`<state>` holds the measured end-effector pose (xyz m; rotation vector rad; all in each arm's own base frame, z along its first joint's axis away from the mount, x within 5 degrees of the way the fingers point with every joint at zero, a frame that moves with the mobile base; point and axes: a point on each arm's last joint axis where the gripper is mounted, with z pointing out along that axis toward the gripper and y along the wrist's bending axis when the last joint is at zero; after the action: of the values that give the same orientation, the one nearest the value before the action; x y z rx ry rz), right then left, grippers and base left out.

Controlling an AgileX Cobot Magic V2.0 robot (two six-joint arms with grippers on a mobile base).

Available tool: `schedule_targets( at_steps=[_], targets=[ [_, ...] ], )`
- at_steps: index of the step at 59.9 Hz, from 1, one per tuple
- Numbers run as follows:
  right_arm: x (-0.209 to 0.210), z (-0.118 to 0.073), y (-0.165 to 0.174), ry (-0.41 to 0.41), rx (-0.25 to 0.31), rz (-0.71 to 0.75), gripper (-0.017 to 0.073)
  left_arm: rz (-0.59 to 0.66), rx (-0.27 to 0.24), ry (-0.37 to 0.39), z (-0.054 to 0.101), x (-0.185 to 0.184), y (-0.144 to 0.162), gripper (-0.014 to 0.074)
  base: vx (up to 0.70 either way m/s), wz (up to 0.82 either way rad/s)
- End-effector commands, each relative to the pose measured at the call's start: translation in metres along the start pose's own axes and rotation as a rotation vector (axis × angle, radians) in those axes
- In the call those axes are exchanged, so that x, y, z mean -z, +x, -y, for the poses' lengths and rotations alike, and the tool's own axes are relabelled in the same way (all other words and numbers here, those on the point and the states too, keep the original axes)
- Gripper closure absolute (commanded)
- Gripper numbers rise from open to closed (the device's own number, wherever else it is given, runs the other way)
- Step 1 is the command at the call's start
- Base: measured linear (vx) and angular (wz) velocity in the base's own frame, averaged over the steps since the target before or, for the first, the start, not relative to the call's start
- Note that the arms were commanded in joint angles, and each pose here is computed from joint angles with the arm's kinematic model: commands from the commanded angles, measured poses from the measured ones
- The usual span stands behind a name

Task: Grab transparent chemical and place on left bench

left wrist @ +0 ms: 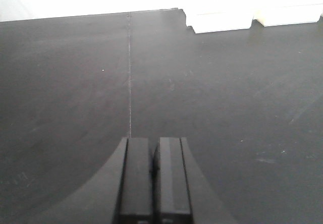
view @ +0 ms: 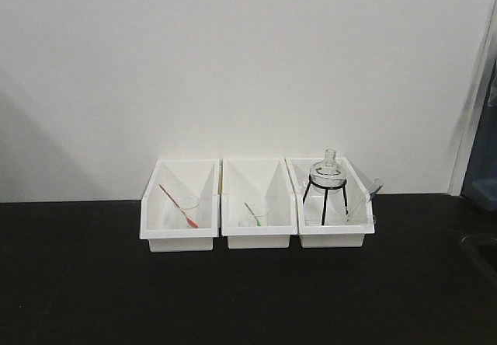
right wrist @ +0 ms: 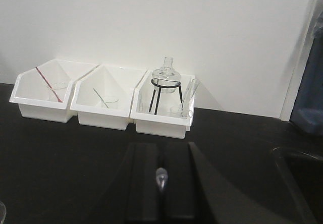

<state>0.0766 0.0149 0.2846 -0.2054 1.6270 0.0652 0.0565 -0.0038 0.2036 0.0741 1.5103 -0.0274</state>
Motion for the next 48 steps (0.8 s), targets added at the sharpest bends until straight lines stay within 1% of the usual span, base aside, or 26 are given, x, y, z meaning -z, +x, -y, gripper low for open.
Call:
schedule_targets(
  at_steps=[1,13,16,22,25,30,31,32,33,34,40,41,42,43,44,45,46,47,48],
  targets=[
    [0.001,0.005,-0.014,0.05,-0.004,0.07,0.0564,0.081,0.009,-0.002,0.0,0.001,-0.003,0.0597,-0.01,0.03],
    [0.001,0.007,-0.015,0.066,-0.009,0.088,0.0564,0.081,0.009,-0.002,0.0,0.001,-0.003,0.0597,0.0,0.02],
    [0.001,0.007,-0.016,0.074,-0.04,0.101,0.0564,0.081,0.009,-0.002,0.0,0.001,-0.003,0.0597,0.0,0.0],
    [-0.006,0.008,-0.017,0.063,-0.154,0.088,0.0564,0.081,0.009,-0.002,0.0,0.001,-0.003,0.0597,0.0,0.0],
    [-0.013,0.008,-0.016,0.046,-0.172,0.046,0.0564,0.081,0.009,-0.002,0.0,0.001,-0.003,0.0597,0.0,0.0],
    [-0.028,0.005,-0.017,-0.004,-0.131,-0.036,0.0564,0.081,0.009,-0.002,0.0,0.001,-0.003,0.0597,0.0,0.0],
    [-0.031,0.005,-0.019,-0.015,-0.112,-0.043,0.0564,0.081,0.009,-0.002,0.0,0.001,-0.003,0.0597,0.0,0.0],
    [-0.035,0.004,-0.019,-0.03,-0.118,-0.062,0.0564,0.081,0.009,-0.002,0.0,0.001,-0.003,0.0597,0.0,0.0],
    [-0.038,0.004,-0.022,-0.041,-0.1,-0.064,0.0564,0.081,0.009,-0.002,0.0,0.001,-0.003,0.0597,0.0,0.0],
    [-0.041,0.004,-0.024,-0.052,-0.096,-0.069,0.0564,0.081,0.009,-0.002,0.0,0.001,-0.003,0.0597,0.0,0.0],
    [-0.062,-0.001,-0.037,-0.141,-0.092,-0.081,0.0564,0.081,0.009,-0.002,0.0,0.001,-0.003,0.0597,0.0,0.0],
    [-0.067,-0.002,-0.038,-0.16,-0.109,-0.086,0.0564,0.081,0.009,-0.002,0.0,0.001,-0.003,0.0597,0.0,0.0],
    [-0.07,-0.004,-0.041,-0.184,-0.09,-0.082,0.0564,0.081,0.009,-0.002,0.0,0.001,-0.003,0.0597,0.0,0.0],
    [-0.073,-0.006,-0.042,-0.202,-0.107,-0.078,0.0564,0.081,0.009,-0.002,0.0,0.001,-0.003,0.0597,0.0,0.0],
    [-0.078,-0.009,-0.044,-0.234,-0.087,-0.079,0.0564,0.081,0.009,-0.002,0.0,0.001,-0.003,0.0597,0.0,0.0],
    [-0.083,-0.011,-0.044,-0.257,-0.106,-0.081,0.0564,0.081,0.009,-0.002,0.0,0.001,-0.003,0.0597,0.0,0.0],
    [-0.086,-0.014,-0.047,-0.291,-0.086,-0.072,0.0564,0.081,0.009,-0.002,0.0,0.001,-0.003,0.0597,0.0,0.0],
    [-0.091,-0.016,-0.046,-0.313,-0.106,-0.074,0.0564,0.081,0.009,-0.002,0.0,0.001,-0.003,0.0597,0.0,0.0],
    [-0.095,-0.019,-0.047,-0.335,-0.106,-0.071,0.0564,0.081,0.009,-0.002,0.0,0.001,-0.003,0.0597,0.0,0.0]
  ],
)
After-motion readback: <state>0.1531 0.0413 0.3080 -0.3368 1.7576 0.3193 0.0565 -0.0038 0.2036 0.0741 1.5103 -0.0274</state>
